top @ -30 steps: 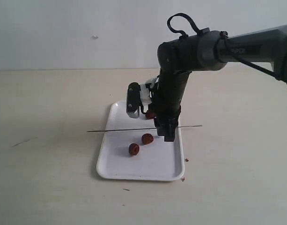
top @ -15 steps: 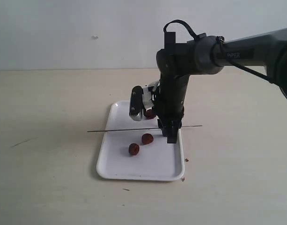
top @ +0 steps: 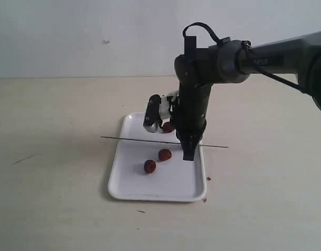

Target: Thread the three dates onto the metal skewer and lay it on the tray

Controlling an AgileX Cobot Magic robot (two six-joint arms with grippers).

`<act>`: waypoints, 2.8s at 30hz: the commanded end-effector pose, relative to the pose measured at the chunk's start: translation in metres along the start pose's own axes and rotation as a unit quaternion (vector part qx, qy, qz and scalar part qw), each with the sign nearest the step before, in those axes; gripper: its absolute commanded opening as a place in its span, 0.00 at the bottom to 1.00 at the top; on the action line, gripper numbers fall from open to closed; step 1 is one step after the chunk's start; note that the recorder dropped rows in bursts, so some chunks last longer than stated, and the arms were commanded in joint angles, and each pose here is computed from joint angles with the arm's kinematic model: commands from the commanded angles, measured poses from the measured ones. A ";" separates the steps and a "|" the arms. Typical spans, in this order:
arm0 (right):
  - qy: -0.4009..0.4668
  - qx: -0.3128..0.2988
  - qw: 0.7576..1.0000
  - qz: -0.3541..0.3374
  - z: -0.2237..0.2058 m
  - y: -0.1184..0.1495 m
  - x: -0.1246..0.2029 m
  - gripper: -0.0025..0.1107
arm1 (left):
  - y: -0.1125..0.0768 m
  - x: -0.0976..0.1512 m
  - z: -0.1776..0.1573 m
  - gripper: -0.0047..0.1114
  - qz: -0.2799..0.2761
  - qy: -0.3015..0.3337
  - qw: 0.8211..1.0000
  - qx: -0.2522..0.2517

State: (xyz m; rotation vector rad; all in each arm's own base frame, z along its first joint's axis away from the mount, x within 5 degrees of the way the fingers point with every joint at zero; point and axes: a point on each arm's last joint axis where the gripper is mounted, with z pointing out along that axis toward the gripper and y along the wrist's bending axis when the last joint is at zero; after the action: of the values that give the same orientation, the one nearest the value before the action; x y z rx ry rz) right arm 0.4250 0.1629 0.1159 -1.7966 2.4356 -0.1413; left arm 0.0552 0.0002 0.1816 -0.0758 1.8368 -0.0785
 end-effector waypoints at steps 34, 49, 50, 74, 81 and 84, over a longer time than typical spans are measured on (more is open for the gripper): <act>-0.160 0.150 0.873 0.436 -0.096 -0.035 0.164 0.02 | -0.009 -0.040 -0.009 0.04 0.019 -0.221 0.974 0.045; -0.178 0.143 0.862 0.453 -0.097 -0.036 0.162 0.02 | -0.025 -0.134 -0.049 0.04 0.026 -0.423 0.900 0.100; -0.176 0.140 0.862 0.454 -0.097 -0.035 0.162 0.02 | -0.028 -0.146 -0.044 0.04 0.040 -0.403 0.908 0.104; -0.157 0.119 0.870 0.451 -0.095 -0.030 0.163 0.02 | -0.075 -0.144 0.263 0.04 0.597 0.278 0.744 -0.107; -0.148 0.107 0.873 0.452 -0.094 -0.028 0.163 0.02 | -0.152 -0.122 0.270 0.04 0.429 0.410 0.784 0.182; -0.146 0.105 0.874 0.452 -0.094 -0.027 0.163 0.02 | -0.191 -0.120 0.263 0.04 0.380 0.398 0.766 0.332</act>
State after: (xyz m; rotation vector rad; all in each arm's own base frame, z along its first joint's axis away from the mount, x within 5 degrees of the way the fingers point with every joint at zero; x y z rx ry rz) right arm 0.3914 0.0012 0.2038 -0.4176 2.6064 -0.0327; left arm 0.3504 -0.1435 0.2376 1.2452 2.5092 0.2000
